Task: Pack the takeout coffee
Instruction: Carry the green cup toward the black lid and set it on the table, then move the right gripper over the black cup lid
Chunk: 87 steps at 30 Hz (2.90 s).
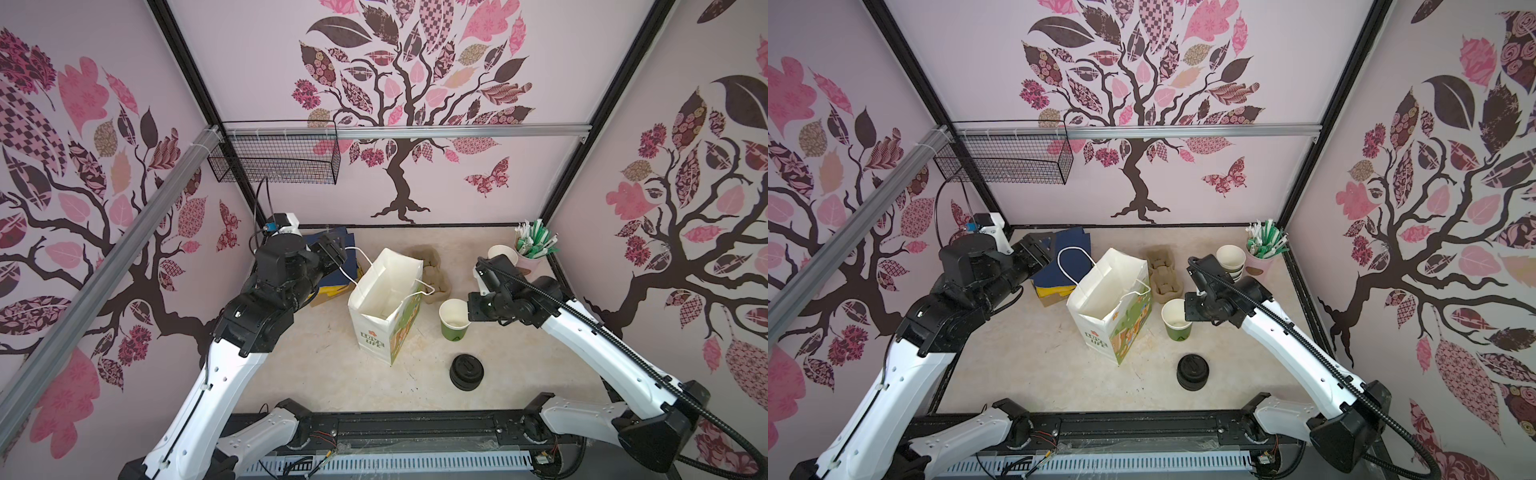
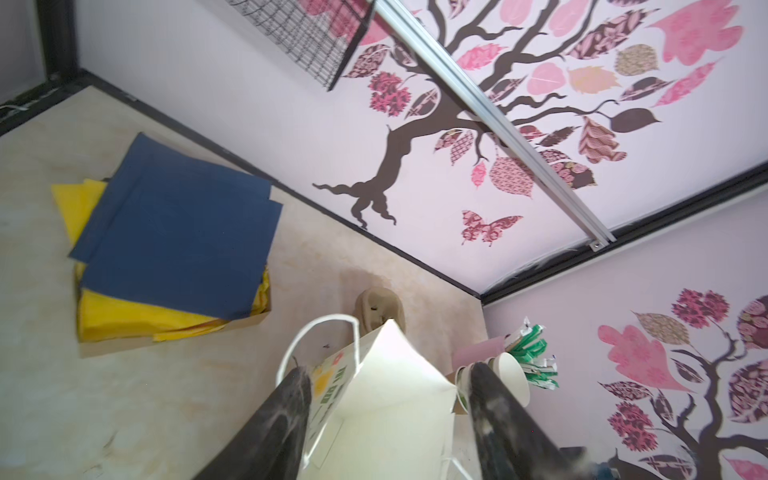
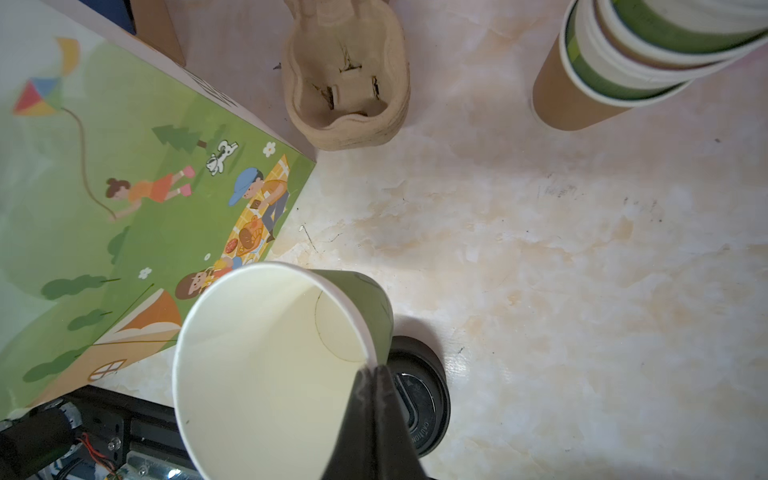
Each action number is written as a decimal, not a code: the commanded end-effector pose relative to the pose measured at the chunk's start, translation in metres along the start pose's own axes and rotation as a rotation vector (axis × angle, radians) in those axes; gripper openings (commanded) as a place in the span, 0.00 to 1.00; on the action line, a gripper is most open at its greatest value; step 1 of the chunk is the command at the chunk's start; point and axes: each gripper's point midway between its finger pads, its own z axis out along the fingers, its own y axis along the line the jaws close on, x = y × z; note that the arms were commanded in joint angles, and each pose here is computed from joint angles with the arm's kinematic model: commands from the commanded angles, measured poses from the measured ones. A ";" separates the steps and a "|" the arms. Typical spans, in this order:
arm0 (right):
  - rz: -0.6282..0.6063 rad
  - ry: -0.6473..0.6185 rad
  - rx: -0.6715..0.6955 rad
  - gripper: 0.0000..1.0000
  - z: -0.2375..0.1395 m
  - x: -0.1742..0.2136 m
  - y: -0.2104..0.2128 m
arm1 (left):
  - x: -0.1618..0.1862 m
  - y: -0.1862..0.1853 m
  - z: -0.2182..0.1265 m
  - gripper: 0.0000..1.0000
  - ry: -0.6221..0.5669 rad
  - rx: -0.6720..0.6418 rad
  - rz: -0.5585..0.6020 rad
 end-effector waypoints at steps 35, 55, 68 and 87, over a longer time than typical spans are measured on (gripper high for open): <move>-0.018 0.032 -0.082 0.00 0.075 0.025 0.008 | 0.031 0.068 -0.015 0.64 0.016 -0.188 -0.069; -0.065 0.017 -0.056 0.55 0.047 0.015 0.006 | 0.030 0.063 -0.015 0.65 0.016 -0.170 -0.064; 0.040 0.336 0.041 0.73 0.029 0.138 -0.017 | 0.039 0.062 -0.005 0.65 0.044 -0.148 -0.073; -0.013 0.367 0.131 0.81 0.071 0.142 -0.023 | 0.036 0.065 -0.012 0.65 0.029 -0.154 -0.075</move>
